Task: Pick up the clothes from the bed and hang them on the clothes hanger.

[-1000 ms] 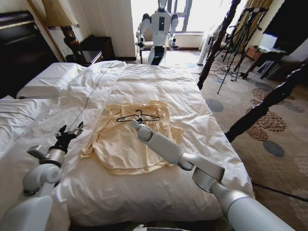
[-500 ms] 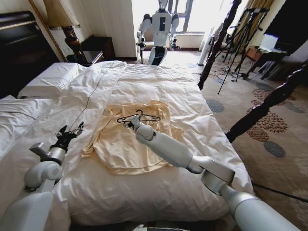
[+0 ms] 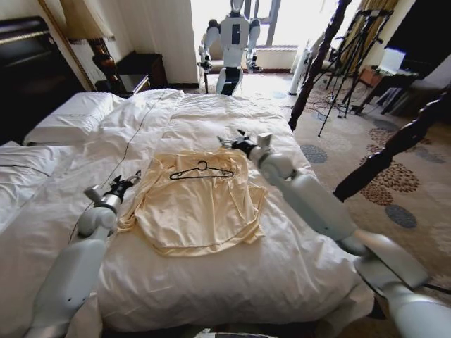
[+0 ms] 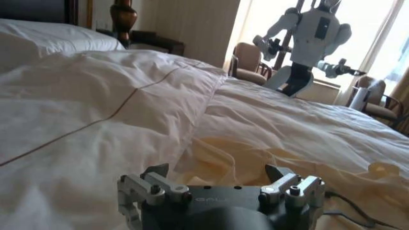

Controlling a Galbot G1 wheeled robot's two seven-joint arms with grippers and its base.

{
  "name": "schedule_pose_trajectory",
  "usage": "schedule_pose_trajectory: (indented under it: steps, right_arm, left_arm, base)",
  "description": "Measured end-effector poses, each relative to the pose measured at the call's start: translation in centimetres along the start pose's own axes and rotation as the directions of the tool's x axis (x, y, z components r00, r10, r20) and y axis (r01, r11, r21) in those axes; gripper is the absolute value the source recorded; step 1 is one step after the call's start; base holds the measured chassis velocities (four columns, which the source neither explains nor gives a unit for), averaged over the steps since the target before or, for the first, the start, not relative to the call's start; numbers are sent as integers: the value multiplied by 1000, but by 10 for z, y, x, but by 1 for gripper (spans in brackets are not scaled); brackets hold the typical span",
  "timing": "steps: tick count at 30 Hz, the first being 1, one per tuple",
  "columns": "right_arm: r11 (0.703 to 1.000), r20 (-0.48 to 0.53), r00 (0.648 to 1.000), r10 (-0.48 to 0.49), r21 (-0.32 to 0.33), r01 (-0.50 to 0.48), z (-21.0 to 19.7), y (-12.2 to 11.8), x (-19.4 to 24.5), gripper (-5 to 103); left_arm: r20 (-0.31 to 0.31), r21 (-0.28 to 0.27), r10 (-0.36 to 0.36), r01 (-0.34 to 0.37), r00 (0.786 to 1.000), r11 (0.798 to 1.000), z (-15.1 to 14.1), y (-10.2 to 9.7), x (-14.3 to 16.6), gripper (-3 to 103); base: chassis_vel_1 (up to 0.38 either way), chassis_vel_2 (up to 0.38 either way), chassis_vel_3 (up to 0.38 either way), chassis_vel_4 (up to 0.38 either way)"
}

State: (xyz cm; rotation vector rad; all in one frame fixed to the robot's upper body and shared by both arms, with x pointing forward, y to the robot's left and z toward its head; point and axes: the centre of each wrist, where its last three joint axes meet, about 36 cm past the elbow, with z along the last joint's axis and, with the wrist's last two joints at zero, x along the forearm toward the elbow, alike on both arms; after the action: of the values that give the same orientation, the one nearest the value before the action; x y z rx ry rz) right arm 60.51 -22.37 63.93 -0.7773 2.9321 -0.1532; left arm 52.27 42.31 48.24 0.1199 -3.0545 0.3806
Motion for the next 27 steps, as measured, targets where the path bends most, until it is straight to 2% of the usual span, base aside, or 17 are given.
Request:
schedule_pose_trajectory:
  steps: [2,4,5,9,12,13,15,18,21,23,24,25,27]
  right_arm:
    - [1000,-1,1000,13,2,-13,0,-9,9,100]
    - [999,-8,999,40,4,-40,0,-28,33,100]
    - [999,-8,999,40,4,-40,0,-28,33,100]
    - [996,-48,995,90,27,-89,9,-56,82,100]
    - [994,-70,992,106,34,-103,16,-63,100,100]
    - [993,-91,989,117,38,-114,23,-67,115,100]
    - [992,-94,988,124,41,-120,25,-68,121,100]
    - [990,-100,985,137,48,-133,34,-71,138,100]
    - [989,-99,985,142,47,-138,35,-70,140,100]
    - [988,-90,984,152,41,-149,37,-69,140,100]
    - [987,-83,984,160,34,-158,38,-66,138,100]
    - [987,-83,984,160,34,-158,38,-66,138,100]
    - [988,-77,985,155,22,-153,39,-58,135,100]
  left_arm:
    - [-8,-3,5,-5,1000,1000,5,-4,-12,100]
    - [-26,-11,5,-5,1000,1000,16,-13,-44,100]
    - [-26,-11,5,-5,1000,1000,16,-13,-44,100]
    - [-28,-20,-7,6,1000,1000,24,-26,-95,100]
    - [-24,-31,-7,6,1000,1000,24,-33,-111,100]
    - [-23,-48,-12,10,1000,999,27,-38,-127,100]
    - [-21,-56,-16,15,1000,998,29,-40,-133,100]
    - [11,-104,-45,46,999,993,34,-47,-155,100]
    - [18,-126,-56,58,998,990,39,-47,-158,100]
    - [29,-167,-76,79,997,983,46,-41,-162,103]
    - [38,-193,-86,92,996,977,51,-34,-162,100]
    - [38,-193,-86,92,996,977,51,-34,-162,100]
    - [28,-231,-104,108,994,967,54,-21,-161,92]
  base:
    - [0,0,0,0]
    - [0,0,0,0]
    - [0,0,0,0]
    - [0,0,0,0]
    - [0,0,0,0]
    - [0,0,0,0]
    - [0,0,0,0]
    - [0,0,0,0]
    - [0,0,0,0]
    - [0,0,0,0]
    - [0,0,0,0]
    - [0,0,0,0]
    - [0,0,0,0]
